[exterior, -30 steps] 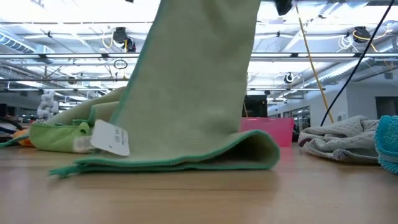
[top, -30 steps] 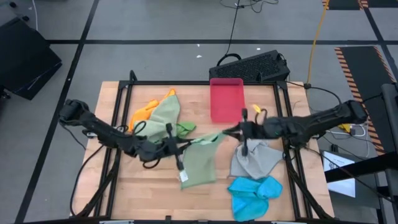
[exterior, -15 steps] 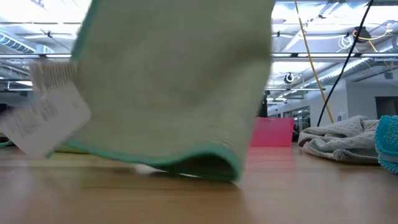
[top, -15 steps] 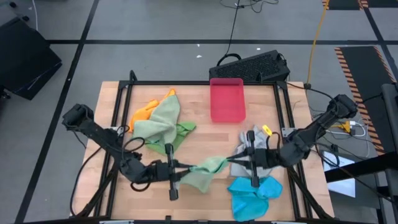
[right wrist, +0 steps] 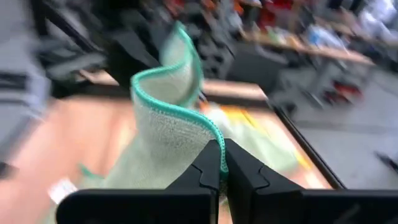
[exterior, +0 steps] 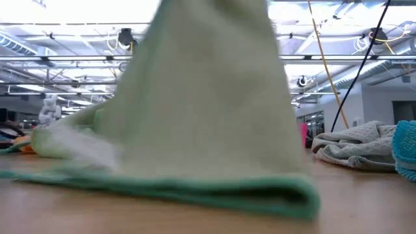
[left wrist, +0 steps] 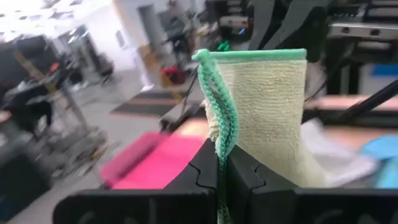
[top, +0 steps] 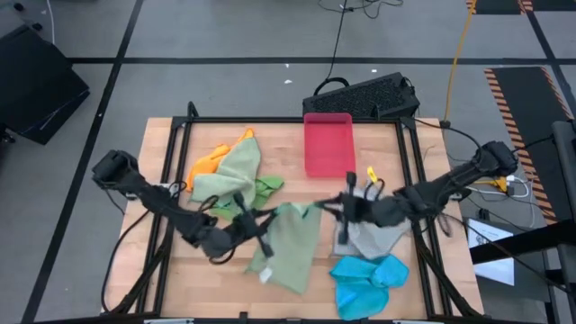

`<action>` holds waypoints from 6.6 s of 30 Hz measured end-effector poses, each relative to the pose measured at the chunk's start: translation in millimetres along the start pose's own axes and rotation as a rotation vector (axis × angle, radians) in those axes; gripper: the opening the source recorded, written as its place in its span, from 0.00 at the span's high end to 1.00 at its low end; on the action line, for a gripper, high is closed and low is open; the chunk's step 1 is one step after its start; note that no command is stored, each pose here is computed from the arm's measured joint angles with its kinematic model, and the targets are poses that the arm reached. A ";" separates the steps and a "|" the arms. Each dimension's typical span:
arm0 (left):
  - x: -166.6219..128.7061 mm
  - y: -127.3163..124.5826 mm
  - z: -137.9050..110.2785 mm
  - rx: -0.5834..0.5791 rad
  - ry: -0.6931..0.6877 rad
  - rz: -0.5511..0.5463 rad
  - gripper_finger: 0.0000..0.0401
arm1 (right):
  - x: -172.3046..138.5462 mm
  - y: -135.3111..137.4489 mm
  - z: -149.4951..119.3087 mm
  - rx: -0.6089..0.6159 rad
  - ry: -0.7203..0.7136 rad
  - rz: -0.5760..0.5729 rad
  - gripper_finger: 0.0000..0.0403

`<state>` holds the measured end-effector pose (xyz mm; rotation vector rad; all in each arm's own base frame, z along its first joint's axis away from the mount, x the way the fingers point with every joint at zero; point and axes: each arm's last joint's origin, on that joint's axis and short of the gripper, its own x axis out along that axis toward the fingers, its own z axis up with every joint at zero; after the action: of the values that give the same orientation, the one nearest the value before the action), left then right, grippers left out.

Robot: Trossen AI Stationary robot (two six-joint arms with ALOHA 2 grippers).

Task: Fold microfiber towels
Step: Fold the right light green microfiber cloth

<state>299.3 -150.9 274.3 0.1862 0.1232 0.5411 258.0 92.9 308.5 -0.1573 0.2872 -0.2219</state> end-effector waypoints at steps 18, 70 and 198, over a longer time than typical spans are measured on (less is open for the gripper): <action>78.5 83.9 -97.0 -0.145 0.252 -0.043 0.95 | 59.0 -77.0 -99.8 0.217 -0.006 0.051 0.99; 89.5 91.0 -98.2 -0.047 0.248 -0.419 0.98 | 88.1 -75.8 -131.3 0.273 0.087 0.118 0.99; 36.8 138.8 -124.7 0.127 0.371 -0.329 0.98 | 68.2 -50.6 -112.7 0.298 0.031 0.002 0.75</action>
<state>240.7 2.9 179.0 0.1828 0.5412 0.2338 278.4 14.1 193.2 0.1415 0.2822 -0.2624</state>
